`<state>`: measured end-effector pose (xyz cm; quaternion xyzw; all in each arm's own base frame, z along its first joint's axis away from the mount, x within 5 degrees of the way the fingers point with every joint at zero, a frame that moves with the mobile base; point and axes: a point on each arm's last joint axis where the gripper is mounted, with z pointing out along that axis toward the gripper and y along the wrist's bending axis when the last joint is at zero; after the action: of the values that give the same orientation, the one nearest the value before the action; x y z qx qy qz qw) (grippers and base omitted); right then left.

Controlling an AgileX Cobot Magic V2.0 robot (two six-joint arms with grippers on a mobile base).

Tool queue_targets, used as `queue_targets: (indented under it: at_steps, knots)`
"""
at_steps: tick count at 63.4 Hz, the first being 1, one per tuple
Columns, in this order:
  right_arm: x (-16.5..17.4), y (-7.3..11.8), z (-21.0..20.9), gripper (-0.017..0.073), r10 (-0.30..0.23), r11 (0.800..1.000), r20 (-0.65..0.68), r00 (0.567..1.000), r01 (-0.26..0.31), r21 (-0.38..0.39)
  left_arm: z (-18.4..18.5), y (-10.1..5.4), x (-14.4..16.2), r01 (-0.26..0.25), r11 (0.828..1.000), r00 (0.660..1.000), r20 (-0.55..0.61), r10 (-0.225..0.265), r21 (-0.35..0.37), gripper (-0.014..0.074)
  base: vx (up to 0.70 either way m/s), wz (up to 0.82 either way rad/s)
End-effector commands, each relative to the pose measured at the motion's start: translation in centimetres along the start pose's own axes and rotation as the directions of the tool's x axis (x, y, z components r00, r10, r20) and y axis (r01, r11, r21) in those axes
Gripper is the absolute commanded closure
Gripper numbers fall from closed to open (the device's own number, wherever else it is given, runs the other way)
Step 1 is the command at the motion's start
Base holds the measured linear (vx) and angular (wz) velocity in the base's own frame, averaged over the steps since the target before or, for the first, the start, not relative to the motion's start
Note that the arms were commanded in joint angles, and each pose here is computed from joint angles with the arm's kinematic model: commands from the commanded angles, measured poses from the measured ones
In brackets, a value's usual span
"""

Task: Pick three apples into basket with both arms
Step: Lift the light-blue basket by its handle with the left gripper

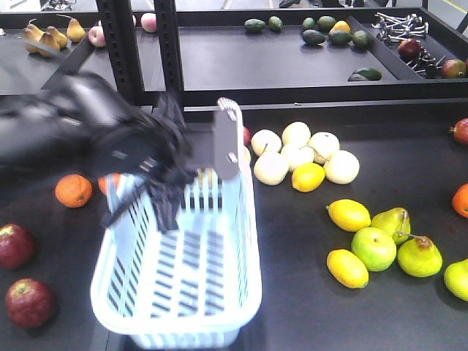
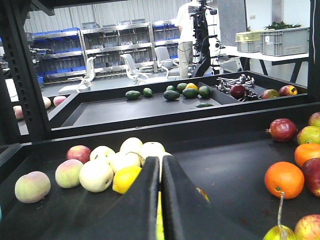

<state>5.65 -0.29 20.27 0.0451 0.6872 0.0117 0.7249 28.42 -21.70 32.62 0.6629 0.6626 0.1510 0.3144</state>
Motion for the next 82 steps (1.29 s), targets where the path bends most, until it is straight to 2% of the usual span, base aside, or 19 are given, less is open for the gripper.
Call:
queue_targets:
  at_steps: [1, 15, 24, 31, 36, 43, 55, 82]
  knots:
    - [-0.2, 0.1, -0.1, 0.0568, -0.010, 1.000, 0.071, 0.997, 0.011, -0.015, -6.3, 2.2, 0.5, 0.044, 0.984, 0.995, 0.098, -0.027, -0.175, 0.0601, 0.00, 0.00]
    - [-0.2, 0.1, -0.1, 0.0568, -0.010, 1.000, 0.071, 0.997, 0.011, -0.015, -14.6, 2.2, 3.3, 0.113, 0.954, 0.983, 0.168, -0.068, -0.279, 0.0601, 0.00, 0.00]
    - [-0.2, 0.1, -0.1, 0.0568, -0.010, 1.000, 0.071, 0.997, 0.011, -0.015, -19.1, 1.7, 5.2, 0.159, 0.926, 0.972, 0.220, -0.086, -0.341, 0.0601, 0.00, 0.00]
    - [-0.2, 0.1, -0.1, 0.0568, -0.010, 1.000, 0.071, 0.997, 0.011, -0.015, -21.7, 1.1, 6.4, 0.184, 0.910, 0.964, 0.247, -0.094, -0.372, 0.0601, 0.00, 0.00]
    - [-0.2, 0.1, -0.1, 0.0568, -0.010, 1.000, 0.071, 0.997, 0.011, -0.015, -22.9, 0.6, 7.2, 0.191, 0.905, 0.964, 0.247, -0.100, -0.379, 0.0601, 0.00, 0.00]
    - [-0.2, 0.1, -0.1, 0.0568, -0.010, 1.000, 0.071, 0.997, 0.011, -0.015, -24.0, 0.0, 8.1, 0.199, 0.903, 0.965, 0.237, -0.113, -0.381, 0.0601, 0.00, 0.00]
    - [-0.2, 0.1, -0.1, 0.0568, -0.010, 1.000, 0.071, 0.997, 0.011, -0.015, -24.6, 0.0, 8.7, 0.191, 0.891, 0.971, 0.213, -0.110, -0.412, 0.0601, 0.00, 0.00]
    - [-0.2, 0.1, -0.1, 0.0568, -0.010, 1.000, 0.071, 0.997, 0.011, -0.015, -24.6, 0.0, 8.7, 0.199, 0.891, 0.969, 0.217, -0.117, -0.408, 0.0600, 0.00, 0.00]
